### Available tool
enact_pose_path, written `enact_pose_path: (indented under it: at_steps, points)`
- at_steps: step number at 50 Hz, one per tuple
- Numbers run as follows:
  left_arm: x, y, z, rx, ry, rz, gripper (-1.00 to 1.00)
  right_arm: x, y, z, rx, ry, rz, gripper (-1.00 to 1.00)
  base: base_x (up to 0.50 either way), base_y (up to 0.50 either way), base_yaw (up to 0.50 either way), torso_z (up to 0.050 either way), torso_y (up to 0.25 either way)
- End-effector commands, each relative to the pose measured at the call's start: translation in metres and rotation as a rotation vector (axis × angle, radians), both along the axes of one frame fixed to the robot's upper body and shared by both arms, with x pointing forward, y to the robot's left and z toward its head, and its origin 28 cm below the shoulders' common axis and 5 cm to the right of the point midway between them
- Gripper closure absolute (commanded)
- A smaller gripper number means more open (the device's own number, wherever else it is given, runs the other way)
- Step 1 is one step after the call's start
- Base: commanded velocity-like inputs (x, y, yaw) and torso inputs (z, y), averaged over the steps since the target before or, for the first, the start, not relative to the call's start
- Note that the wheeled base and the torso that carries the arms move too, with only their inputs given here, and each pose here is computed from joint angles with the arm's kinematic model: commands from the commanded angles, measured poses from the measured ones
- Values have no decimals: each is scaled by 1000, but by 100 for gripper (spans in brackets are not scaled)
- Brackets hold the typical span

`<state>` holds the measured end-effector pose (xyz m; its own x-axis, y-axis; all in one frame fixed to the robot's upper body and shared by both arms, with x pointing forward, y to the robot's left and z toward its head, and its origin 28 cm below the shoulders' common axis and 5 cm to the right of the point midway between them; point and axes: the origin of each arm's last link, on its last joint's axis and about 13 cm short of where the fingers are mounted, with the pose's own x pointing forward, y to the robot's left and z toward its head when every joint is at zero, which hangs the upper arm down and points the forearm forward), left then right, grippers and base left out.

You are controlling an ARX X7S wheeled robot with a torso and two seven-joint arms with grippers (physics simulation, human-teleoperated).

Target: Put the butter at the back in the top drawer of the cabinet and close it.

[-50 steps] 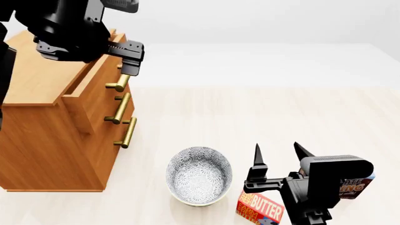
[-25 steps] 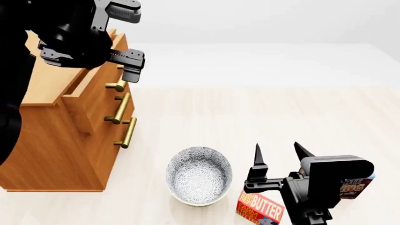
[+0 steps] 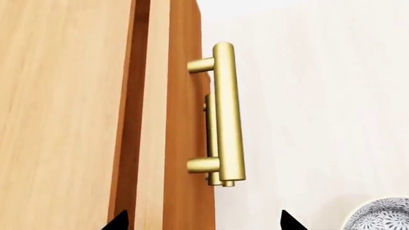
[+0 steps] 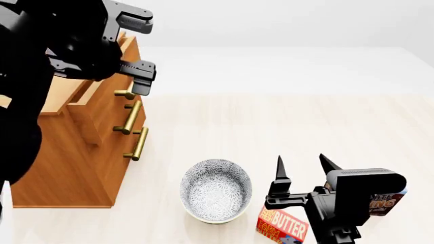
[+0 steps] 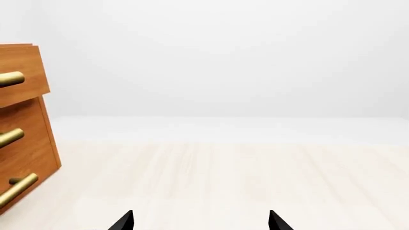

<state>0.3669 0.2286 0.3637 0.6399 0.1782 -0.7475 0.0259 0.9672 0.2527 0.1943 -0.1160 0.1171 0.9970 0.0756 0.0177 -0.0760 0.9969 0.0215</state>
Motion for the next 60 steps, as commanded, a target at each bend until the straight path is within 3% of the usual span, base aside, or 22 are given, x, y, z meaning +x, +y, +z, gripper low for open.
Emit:
enact_pose_path:
  at_steps: [1, 28, 41, 60]
  points:
    - [3, 1, -6, 9, 17, 10, -100, 0, 0, 0, 0, -1, -1, -100, 0, 0, 0, 0, 0]
    - [7, 5, -22, -7, 60, 17, -100, -1, 0, 1, 0, -4, -3, -100, 0, 0, 0, 0, 0]
    - [5, 5, -18, -139, 81, -46, -100, -1, 0, 1, 0, -3, -3, -100, 0, 0, 0, 0, 0]
    - [3, -2, -10, -221, 96, -135, -100, -1, -1, 1, -1, -1, -3, -100, 0, 0, 0, 0, 0]
